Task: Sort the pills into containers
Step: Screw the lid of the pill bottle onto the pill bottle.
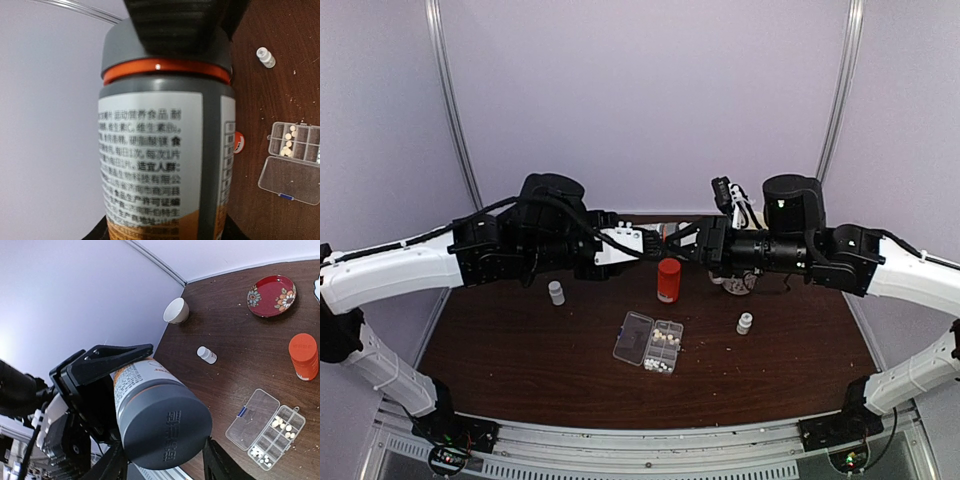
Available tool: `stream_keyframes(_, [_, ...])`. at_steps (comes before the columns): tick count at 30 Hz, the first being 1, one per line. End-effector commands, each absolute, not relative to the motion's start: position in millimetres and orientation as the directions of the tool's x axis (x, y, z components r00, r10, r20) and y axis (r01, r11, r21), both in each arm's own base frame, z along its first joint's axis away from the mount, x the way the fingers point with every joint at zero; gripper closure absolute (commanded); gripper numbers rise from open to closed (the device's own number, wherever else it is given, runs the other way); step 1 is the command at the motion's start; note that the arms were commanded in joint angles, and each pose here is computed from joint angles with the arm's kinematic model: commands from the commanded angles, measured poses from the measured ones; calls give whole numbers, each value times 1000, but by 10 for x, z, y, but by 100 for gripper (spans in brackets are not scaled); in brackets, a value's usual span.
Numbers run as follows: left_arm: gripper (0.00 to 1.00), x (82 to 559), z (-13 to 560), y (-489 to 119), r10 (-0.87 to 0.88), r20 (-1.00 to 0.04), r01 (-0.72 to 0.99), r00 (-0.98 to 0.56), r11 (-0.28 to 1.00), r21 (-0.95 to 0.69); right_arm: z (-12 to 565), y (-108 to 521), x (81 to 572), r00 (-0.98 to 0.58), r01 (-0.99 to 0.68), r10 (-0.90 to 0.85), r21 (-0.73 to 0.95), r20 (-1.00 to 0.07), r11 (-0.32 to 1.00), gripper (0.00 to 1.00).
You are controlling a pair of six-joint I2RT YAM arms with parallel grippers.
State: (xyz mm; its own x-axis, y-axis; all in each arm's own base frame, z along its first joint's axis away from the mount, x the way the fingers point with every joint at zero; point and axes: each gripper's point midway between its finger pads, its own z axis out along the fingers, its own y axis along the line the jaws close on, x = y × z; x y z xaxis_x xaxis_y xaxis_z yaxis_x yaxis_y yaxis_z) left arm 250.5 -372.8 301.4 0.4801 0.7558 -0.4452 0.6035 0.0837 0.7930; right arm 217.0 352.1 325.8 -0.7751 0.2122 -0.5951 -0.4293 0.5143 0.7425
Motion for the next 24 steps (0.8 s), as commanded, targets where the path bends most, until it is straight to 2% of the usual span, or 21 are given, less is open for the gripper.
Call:
stream_keyframes(1, [100,2535,3649,-3951,688,-439,443,578,187,877,3210,3548,2234,-822,-335,272,812,-500,479,79])
stream_keyframes(3, [100,2495,3508,-3965,689,-442,485,575,148,862,3284,3450,2257,-797,-375,264,788,-543,488,61])
stream_keyframes(6, [100,2462,3246,-3937,705,-467,568,533,111,815,3439,3167,2256,-703,-500,205,679,-681,538,36])
stream_keyframes(10, [100,2370,3057,-3864,679,-572,700,459,120,704,3621,2803,2097,-500,-678,50,426,-865,599,15])
stream_keyframes(13, [100,2179,3115,-3868,581,-696,807,422,109,581,3641,2728,1896,-315,-818,-141,193,-939,543,14])
stream_keyframes(15, [100,2001,3186,-3876,496,-778,883,385,48,467,3586,2766,1711,-138,-909,-276,11,-951,417,15])
stream_keyframes(18, [100,1825,3288,-3870,424,-853,947,305,-39,319,3533,2818,1458,104,-948,-363,-202,-926,245,15])
stream_keyframes(21, [100,1664,3315,-3878,415,-872,966,260,-122,230,3627,2880,1410,209,-940,-371,-291,-905,179,13])
stream_keyframes(24, [100,1543,3372,-3887,384,-893,968,236,-169,183,3741,3016,1356,250,-946,-329,-302,-911,119,8])
